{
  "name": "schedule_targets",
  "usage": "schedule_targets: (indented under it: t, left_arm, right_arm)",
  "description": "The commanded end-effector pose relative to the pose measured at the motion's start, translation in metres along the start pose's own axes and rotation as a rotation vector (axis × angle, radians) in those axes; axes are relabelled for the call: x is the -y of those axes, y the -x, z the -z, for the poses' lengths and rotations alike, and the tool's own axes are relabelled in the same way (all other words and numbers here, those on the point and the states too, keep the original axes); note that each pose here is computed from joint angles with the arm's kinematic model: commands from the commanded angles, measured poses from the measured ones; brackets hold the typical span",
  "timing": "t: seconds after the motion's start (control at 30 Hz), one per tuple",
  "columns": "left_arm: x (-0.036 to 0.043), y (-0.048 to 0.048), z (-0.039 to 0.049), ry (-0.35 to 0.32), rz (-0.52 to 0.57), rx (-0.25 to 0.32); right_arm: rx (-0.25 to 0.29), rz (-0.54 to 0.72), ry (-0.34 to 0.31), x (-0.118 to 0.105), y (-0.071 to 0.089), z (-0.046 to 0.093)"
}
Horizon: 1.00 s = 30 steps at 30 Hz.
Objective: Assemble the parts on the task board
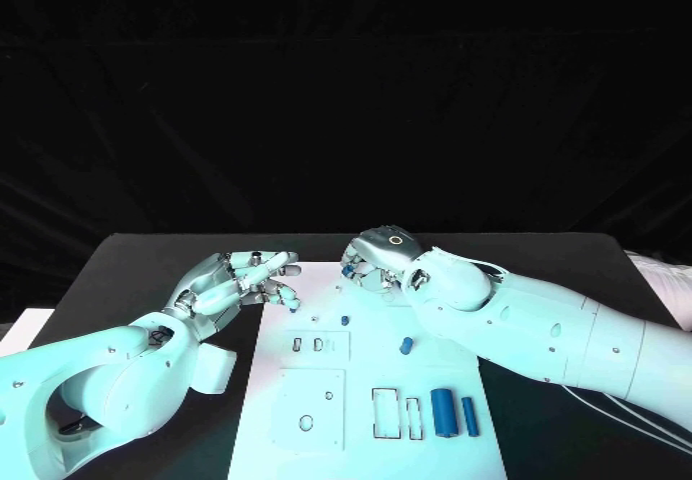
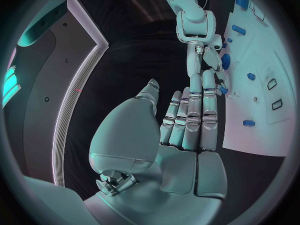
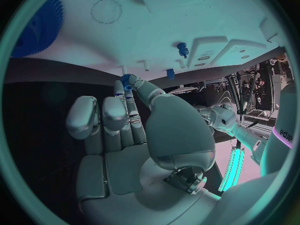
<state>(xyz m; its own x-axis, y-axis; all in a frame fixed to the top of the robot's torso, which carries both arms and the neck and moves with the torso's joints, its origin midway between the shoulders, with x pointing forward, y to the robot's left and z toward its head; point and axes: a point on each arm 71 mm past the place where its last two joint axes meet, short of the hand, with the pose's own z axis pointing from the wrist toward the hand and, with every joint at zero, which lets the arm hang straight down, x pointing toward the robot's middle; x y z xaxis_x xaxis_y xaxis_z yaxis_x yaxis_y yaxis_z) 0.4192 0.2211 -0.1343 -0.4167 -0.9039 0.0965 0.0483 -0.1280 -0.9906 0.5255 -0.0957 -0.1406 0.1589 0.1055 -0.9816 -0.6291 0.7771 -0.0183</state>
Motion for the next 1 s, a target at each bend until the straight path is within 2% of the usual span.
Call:
schedule_targets:
  t: [0.03, 0.63, 1.0]
  left_arm:
    - [0.0009, -0.0018, -0.0009, -0.007, 0.008, -0.014]
    - [0.0009, -0.0021, -0.0008, -0.005, 0.009, -0.015]
    - [0.0008, -0.0025, -0.0008, -0.004, 0.011, -0.019]
  right_arm:
    - [0.032, 0.004, -0.010, -0.0005, 0.0022, -0.0016]
    - [-0.020, 0.025, -0.033, 0.0007, -0.0028, -0.0050]
    - [0.012, 0.040, -0.062, 0.0001, -0.0002, -0.0066]
